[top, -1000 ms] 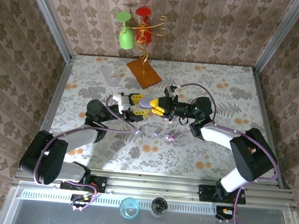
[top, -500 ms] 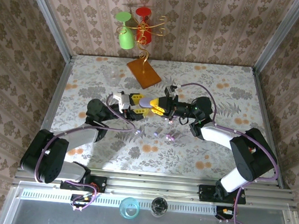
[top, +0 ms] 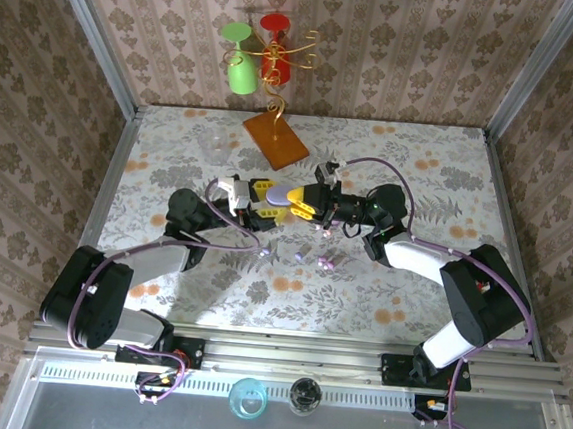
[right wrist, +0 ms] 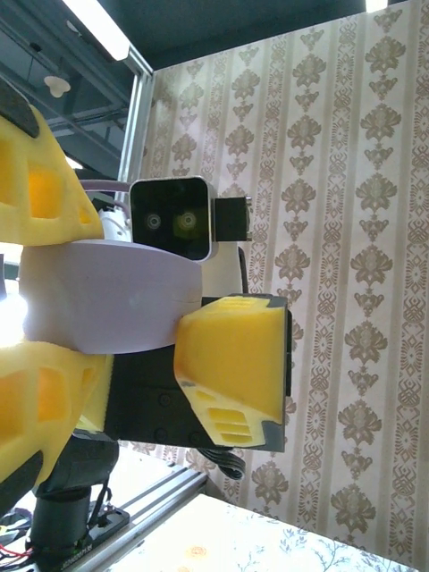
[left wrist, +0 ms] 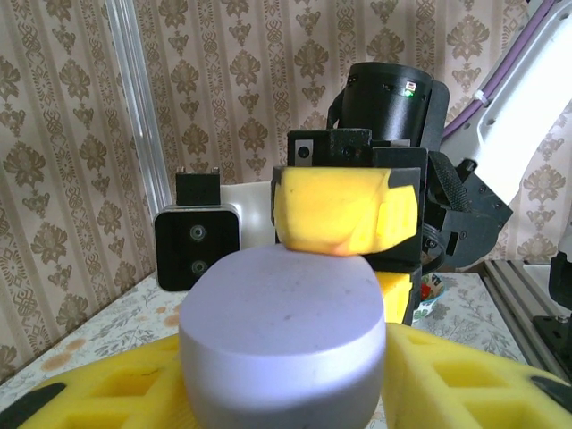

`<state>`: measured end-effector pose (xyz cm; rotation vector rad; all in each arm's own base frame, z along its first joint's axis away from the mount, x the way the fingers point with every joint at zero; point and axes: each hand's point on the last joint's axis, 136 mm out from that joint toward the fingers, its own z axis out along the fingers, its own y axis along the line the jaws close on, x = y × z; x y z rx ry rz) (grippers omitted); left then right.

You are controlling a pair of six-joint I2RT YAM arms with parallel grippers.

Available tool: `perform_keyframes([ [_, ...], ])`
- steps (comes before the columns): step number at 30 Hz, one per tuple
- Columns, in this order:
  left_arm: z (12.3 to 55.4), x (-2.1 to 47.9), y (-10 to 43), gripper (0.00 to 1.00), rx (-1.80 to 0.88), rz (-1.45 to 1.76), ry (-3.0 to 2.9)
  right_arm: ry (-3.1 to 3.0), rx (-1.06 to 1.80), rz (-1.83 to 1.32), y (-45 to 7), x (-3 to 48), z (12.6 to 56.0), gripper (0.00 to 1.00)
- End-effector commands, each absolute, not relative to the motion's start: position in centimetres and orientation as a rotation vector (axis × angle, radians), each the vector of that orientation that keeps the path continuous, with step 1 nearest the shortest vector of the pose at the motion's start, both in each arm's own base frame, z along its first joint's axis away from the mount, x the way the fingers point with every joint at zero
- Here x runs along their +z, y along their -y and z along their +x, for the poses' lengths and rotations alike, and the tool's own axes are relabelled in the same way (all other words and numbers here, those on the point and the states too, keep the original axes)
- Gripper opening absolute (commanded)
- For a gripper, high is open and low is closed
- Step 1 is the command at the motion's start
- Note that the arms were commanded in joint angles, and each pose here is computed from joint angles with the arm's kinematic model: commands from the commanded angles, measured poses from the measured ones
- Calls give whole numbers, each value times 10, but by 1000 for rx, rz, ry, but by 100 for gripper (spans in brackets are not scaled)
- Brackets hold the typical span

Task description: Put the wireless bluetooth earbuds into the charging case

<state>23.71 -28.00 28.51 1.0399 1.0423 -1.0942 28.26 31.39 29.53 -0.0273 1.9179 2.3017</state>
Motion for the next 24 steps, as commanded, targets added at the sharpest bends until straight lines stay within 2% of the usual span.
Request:
perform_keyframes([
  [1,229,306,283,51,-1097,1069,-955,-1861,2300,-92,-318,306,284,0],
  [8,228,305,283,47,-1104,1074,-957,-1866,2300,-91,-318,304,286,0],
  [12,230,301,283,53,-1102,1071,-969,-1845,2301,-107,-317,311,283,0],
  [24,235,294,281,54,-1090,1054,-993,-1821,2289,-125,-314,317,280,0],
])
